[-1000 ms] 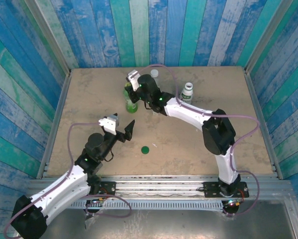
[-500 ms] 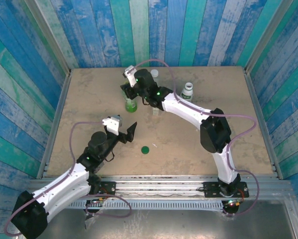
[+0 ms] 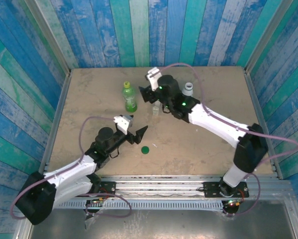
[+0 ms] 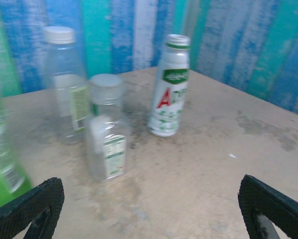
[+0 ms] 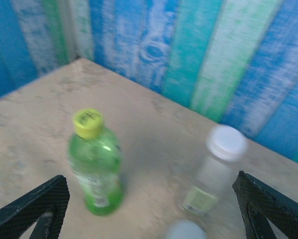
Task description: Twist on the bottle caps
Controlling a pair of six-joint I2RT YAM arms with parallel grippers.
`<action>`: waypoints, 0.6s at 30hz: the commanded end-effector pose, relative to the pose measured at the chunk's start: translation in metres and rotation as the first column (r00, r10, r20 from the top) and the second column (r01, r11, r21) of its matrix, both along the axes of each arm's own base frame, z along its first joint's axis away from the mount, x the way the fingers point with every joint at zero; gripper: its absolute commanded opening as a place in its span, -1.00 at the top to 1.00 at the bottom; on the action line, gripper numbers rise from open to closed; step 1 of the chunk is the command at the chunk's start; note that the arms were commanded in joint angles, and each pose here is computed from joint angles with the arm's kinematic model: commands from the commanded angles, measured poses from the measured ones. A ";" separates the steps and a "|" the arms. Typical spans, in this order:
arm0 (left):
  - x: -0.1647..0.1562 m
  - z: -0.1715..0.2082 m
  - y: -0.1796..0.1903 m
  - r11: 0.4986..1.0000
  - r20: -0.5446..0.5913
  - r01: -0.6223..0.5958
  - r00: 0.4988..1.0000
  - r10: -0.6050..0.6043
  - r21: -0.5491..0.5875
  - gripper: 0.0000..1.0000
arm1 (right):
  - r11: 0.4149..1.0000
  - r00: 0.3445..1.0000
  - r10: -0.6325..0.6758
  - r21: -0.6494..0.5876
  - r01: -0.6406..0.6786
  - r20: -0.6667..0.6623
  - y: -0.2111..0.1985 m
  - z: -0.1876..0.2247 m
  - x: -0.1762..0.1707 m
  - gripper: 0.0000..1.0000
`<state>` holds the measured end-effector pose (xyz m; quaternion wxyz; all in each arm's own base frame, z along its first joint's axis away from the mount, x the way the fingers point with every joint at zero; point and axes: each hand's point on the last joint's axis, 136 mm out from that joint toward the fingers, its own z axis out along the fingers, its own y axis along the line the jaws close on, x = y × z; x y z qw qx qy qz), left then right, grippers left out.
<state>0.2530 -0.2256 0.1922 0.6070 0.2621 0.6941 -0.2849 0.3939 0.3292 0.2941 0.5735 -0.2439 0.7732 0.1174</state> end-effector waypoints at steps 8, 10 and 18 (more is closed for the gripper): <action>-0.012 0.020 -0.053 0.973 0.089 0.230 0.970 -0.228 -0.010 -0.88 | 0.933 0.930 -0.361 -0.032 0.360 -0.071 -0.162 -0.032 0.031 -0.82; -0.010 0.021 -0.055 0.973 0.095 0.231 0.969 -0.229 -0.016 -0.88 | 0.928 0.924 -0.371 -0.054 0.368 -0.094 -0.171 -0.039 0.038 -0.80; -0.008 0.022 -0.053 0.977 0.103 0.215 0.972 -0.213 -0.009 -0.87 | 0.932 0.912 -0.363 -0.065 0.358 -0.188 -0.176 -0.067 0.060 -0.64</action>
